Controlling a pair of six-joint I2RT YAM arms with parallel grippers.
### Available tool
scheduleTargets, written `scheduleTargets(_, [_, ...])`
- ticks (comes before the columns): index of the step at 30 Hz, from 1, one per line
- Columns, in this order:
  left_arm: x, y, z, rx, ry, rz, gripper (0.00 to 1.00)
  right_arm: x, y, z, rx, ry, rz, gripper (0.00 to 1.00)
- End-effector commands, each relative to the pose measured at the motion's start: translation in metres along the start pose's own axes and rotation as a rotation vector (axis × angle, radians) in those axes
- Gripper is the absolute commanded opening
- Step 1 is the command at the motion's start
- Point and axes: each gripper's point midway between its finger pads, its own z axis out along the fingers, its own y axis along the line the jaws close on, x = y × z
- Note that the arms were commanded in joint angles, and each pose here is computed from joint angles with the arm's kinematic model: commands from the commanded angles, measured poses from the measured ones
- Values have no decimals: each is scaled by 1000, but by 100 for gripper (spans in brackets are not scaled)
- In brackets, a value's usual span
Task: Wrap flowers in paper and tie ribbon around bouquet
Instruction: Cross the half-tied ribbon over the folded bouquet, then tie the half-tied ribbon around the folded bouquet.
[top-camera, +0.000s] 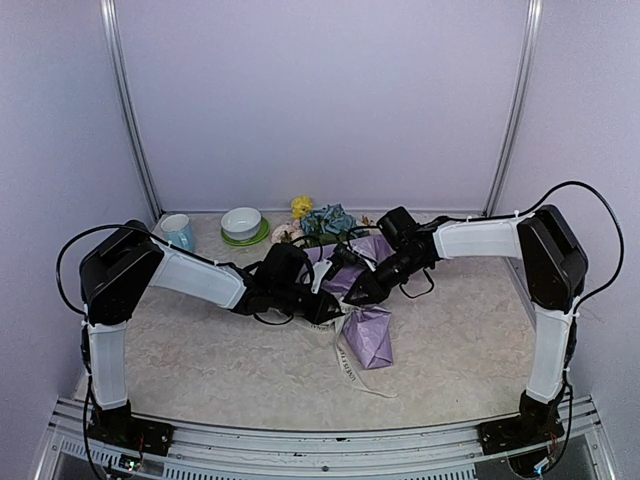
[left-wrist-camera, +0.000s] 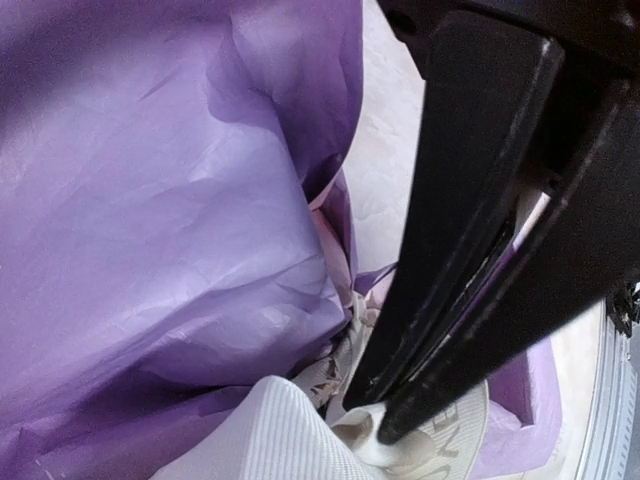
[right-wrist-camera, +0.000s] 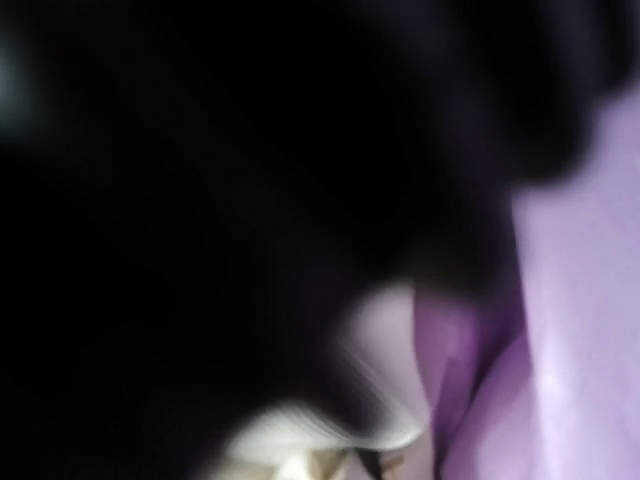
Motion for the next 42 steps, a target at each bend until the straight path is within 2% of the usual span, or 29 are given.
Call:
scheduleTargets(1, [-1,3,1,11,-15,6,0,-6,2,-3,20,-23,-10,0])
scheduleTargets(4, [-1,3,-1,5,-17,11,0,-8,2,-5,31,-26,-14,0])
scheduleTargets(7, [0,4,-3,-5,-18,17,7,-10,0,-9,58,-28,-16,0])
scheduleTargets(9, [-3,3,-9,-14,-31,27,15,-12,-3,-13,95,-32,-16,0])
scheduleTargets(12, [-8,1,-23,-36,-67,54,38,-12,-11,-19,159,-31,-14,0])
scheduleTargets(14, [-11,-3,-33,-38,-84,81,47,-12,-11,-21,172,-33,-17,0])
scheduleTargets(16, [-15,-8,-41,-32,-96,106,51,-12,-10,-21,170,-38,-19,0])
scheduleTargets(21, [-18,-15,-61,-31,-113,140,53,-10,-15,-22,199,-27,-11,0])
scheduleTargets(24, [-18,-4,-77,-72,-130,127,56,-11,-14,-24,203,-28,-14,0])
scheduleTargets(29, [-9,64,-91,-301,-97,-58,55,-8,-16,-23,209,-19,-6,0])
scheduleTargets(36, [33,101,-71,-381,47,-101,60,-9,-14,-24,207,-23,-5,0])
scheduleTargets(42, [29,92,-53,-280,27,-98,58,-10,-12,-26,204,-28,-8,0])
